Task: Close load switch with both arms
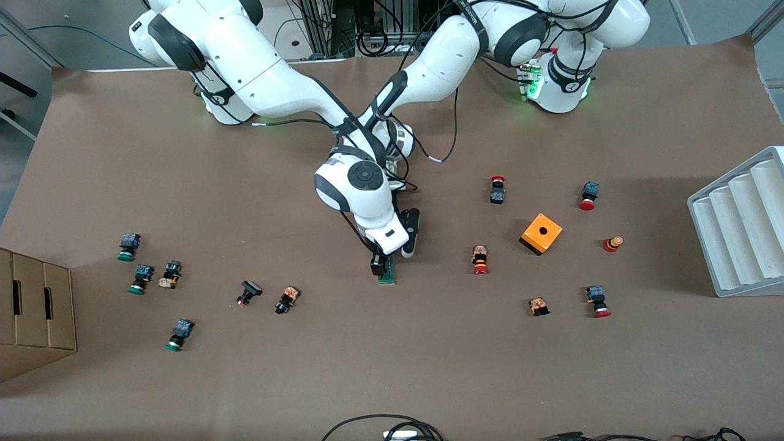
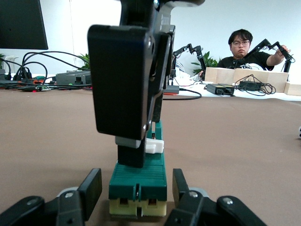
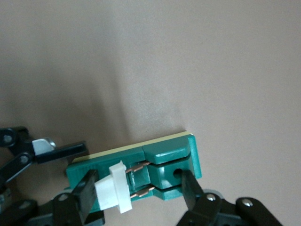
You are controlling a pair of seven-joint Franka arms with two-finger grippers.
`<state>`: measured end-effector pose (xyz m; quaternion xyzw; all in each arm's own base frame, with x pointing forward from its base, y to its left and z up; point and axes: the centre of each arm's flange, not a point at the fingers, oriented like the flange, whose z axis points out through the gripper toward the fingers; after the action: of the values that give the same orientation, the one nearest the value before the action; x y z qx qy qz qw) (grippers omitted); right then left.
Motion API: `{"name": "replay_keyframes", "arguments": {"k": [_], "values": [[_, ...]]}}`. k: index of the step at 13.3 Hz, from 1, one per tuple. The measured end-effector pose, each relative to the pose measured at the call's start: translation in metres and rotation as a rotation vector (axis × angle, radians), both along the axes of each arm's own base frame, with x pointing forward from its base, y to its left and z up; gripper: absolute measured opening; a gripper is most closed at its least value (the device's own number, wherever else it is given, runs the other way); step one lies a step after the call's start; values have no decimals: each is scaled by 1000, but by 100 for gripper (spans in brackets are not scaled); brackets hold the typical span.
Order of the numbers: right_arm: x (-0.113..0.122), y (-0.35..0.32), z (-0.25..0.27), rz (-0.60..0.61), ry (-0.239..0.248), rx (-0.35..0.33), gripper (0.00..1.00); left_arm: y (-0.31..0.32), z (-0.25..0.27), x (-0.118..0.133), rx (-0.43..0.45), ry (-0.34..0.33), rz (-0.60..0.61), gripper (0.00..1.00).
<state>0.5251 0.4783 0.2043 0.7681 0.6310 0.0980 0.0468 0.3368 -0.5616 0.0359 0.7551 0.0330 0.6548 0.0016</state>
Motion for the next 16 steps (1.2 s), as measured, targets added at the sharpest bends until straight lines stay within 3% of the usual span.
{"name": "replay_keyframes", "arguments": {"k": [16], "values": [[-4,4,1,8,-5,10,66,0,0,0,0,0,0,69]]}}
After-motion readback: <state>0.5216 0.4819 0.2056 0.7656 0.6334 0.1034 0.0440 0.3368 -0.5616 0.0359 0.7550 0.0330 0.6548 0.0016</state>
